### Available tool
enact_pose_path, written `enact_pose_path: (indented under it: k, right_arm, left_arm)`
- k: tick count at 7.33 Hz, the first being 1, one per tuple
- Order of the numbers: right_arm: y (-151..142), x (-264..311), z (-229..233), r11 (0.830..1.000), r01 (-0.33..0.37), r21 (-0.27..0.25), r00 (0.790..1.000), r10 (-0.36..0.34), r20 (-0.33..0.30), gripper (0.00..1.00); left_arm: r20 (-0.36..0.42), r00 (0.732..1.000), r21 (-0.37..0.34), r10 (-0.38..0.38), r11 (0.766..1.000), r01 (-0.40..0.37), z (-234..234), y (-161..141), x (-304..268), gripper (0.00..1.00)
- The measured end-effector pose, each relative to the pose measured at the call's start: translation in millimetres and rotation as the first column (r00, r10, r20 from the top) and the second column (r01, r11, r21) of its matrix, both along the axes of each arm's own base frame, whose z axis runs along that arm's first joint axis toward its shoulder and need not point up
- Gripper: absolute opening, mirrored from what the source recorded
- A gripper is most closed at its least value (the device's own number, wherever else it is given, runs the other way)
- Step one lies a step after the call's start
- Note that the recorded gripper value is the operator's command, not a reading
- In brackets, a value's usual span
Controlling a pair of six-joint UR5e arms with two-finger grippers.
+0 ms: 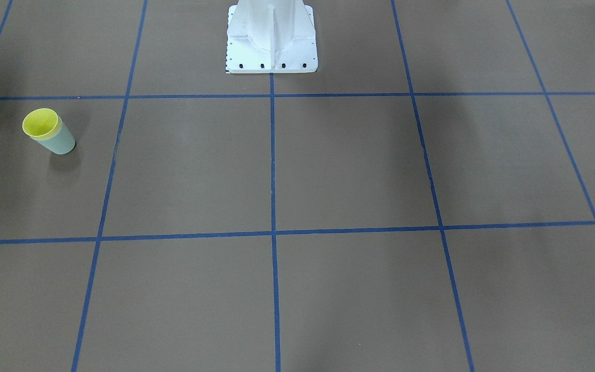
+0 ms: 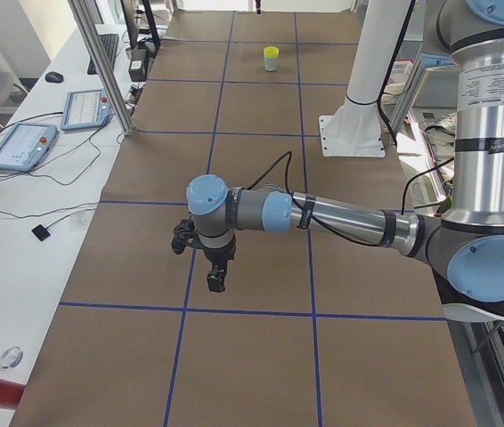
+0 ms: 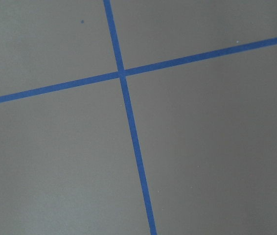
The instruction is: Transfer and stack yellow cup on green cup
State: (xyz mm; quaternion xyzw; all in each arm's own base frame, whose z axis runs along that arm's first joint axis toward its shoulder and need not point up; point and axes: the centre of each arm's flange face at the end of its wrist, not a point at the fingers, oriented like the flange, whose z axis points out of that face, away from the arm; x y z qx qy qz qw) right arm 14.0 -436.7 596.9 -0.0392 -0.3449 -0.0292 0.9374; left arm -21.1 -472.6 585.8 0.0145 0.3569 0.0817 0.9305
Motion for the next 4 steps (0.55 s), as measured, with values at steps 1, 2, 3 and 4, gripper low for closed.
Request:
enact_pose_path:
  k: [1,2,3,4]
  right_arm:
    - [1.3,0.5,-0.4,1.000,0.000,0.002,1.000,0.000,-0.003,1.00]
    - [2.6,1.2,0.6,1.000,0.000,0.002,1.000,0.000,-0.009,1.00]
    - [3.9,1.6,1.6,1.000,0.001,0.000,1.000,-0.001,-0.011,1.00]
    - [4.2,1.7,1.7,1.000,0.001,0.000,1.000,-0.001,-0.012,1.00]
  left_arm:
    - [0.000,1.000,-0.006,-0.006,1.000,0.006,0.6,0.1,-0.2,1.00]
    - [0.000,1.000,-0.007,-0.009,1.000,0.009,0.5,0.2,-0.4,1.00]
    - [0.000,1.000,-0.008,-0.010,1.000,0.010,0.3,0.2,-0.5,1.00]
    - [0.001,1.000,-0.010,-0.012,1.000,0.012,0.4,0.3,-0.5,1.00]
